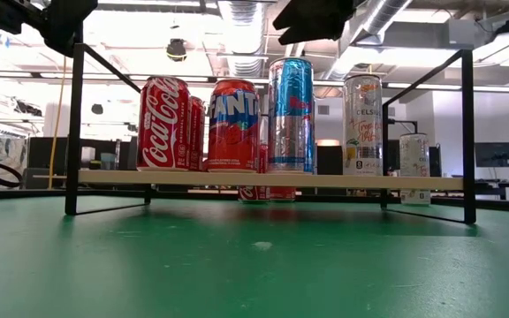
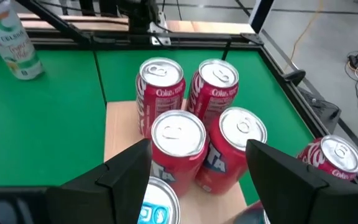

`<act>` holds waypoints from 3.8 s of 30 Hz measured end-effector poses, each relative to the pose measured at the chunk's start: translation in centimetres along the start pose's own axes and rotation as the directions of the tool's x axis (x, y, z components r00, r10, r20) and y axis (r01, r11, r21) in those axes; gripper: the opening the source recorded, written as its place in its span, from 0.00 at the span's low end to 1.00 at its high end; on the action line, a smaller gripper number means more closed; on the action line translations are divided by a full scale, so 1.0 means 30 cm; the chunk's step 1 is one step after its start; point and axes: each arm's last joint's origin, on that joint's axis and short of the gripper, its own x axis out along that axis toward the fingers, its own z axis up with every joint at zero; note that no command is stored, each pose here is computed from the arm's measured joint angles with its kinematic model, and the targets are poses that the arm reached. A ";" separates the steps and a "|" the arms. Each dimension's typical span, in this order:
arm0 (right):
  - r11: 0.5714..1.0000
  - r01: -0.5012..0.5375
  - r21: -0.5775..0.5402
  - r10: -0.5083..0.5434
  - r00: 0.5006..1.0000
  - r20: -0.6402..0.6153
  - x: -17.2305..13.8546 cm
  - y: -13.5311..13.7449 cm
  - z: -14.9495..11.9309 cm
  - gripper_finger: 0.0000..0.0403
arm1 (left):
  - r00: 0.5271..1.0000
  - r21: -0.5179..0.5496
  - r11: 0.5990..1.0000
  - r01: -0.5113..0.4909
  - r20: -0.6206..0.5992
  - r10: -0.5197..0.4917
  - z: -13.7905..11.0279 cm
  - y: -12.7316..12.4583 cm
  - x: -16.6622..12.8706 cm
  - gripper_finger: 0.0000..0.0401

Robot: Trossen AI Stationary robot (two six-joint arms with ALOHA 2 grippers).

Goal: Place canned beverage on shelf
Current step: Put the left blue soda can on the shelf aligned with the other blue soda can

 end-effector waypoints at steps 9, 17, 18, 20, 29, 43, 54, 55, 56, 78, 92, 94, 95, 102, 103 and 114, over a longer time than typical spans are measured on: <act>1.000 0.017 -0.007 -0.018 0.999 -0.029 0.000 -0.002 -0.010 0.71 | 1.000 0.000 1.000 0.000 -0.001 0.000 0.000 0.000 0.000 0.73; 0.998 0.058 0.002 -0.058 0.998 -0.038 0.000 -0.006 -0.014 0.71 | 1.000 -0.001 1.000 0.000 0.000 0.000 0.000 0.000 0.000 0.73; 0.998 0.057 -0.006 -0.057 0.998 -0.036 0.000 -0.006 -0.013 0.71 | 1.000 -0.001 1.000 0.000 0.000 0.000 0.000 0.000 0.000 0.73; 0.998 0.055 -0.017 -0.055 0.998 -0.036 0.000 -0.006 -0.013 0.71 | 1.000 -0.001 1.000 0.000 0.000 0.000 0.000 0.000 0.000 0.73; 0.996 -0.042 -0.076 0.040 0.999 -0.025 -0.006 0.020 -0.009 0.65 | 1.000 -0.001 1.000 0.000 -0.001 0.000 0.000 0.000 0.000 0.73; 0.983 -0.106 -0.147 0.105 0.994 -0.015 -0.010 0.037 -0.006 0.14 | 1.000 -0.002 1.000 0.000 -0.006 0.000 -0.002 0.000 0.000 0.73; 0.993 -0.019 -0.114 0.017 1.000 -0.010 -0.008 0.024 -0.006 0.65 | 1.000 -0.002 1.000 0.000 -0.006 0.000 -0.002 0.000 0.000 0.73; 0.994 -0.008 -0.110 0.006 1.000 -0.010 -0.008 0.023 -0.006 0.70 | 1.000 -0.002 1.000 0.001 -0.007 -0.001 -0.002 0.000 0.000 0.73; 0.995 0.008 -0.102 -0.009 1.000 -0.009 -0.008 0.021 -0.006 0.75 | 1.000 -0.002 1.000 0.000 -0.006 0.000 -0.002 0.000 0.000 0.73; 0.991 -0.118 -0.066 0.110 0.988 -0.112 -0.003 0.089 -0.051 0.99 | 1.000 -0.001 1.000 0.002 -0.016 -0.002 -0.005 -0.001 0.000 0.73; 0.993 -0.090 -0.070 0.073 0.975 -0.211 0.093 0.072 -0.107 0.99 | 1.000 -0.007 1.000 0.001 -0.018 -0.002 -0.006 0.000 0.000 0.73; 0.992 -0.111 -0.059 0.097 0.976 -0.196 0.108 0.079 -0.101 0.99 | 1.000 -0.006 1.000 0.002 -0.021 -0.002 -0.007 -0.001 0.000 0.73; 0.991 -0.116 -0.061 0.101 0.972 -0.213 0.112 0.080 -0.110 0.99 | 1.000 -0.006 1.000 0.002 -0.022 -0.002 -0.007 -0.001 0.000 0.73; 0.988 -0.134 -0.075 0.113 0.964 -0.243 0.130 0.101 -0.132 0.96 | 0.999 -0.002 1.000 0.003 -0.032 -0.003 -0.011 -0.001 0.000 0.73; 0.988 -0.134 -0.076 0.112 0.963 -0.244 0.130 0.100 -0.133 0.95 | 0.999 -0.004 1.000 0.003 -0.035 -0.003 -0.012 -0.001 0.000 0.73; 0.992 -0.080 -0.094 0.053 0.965 -0.259 0.115 0.087 -0.133 0.72 | 0.999 -0.009 1.000 -0.003 -0.035 0.002 -0.012 0.000 0.000 0.73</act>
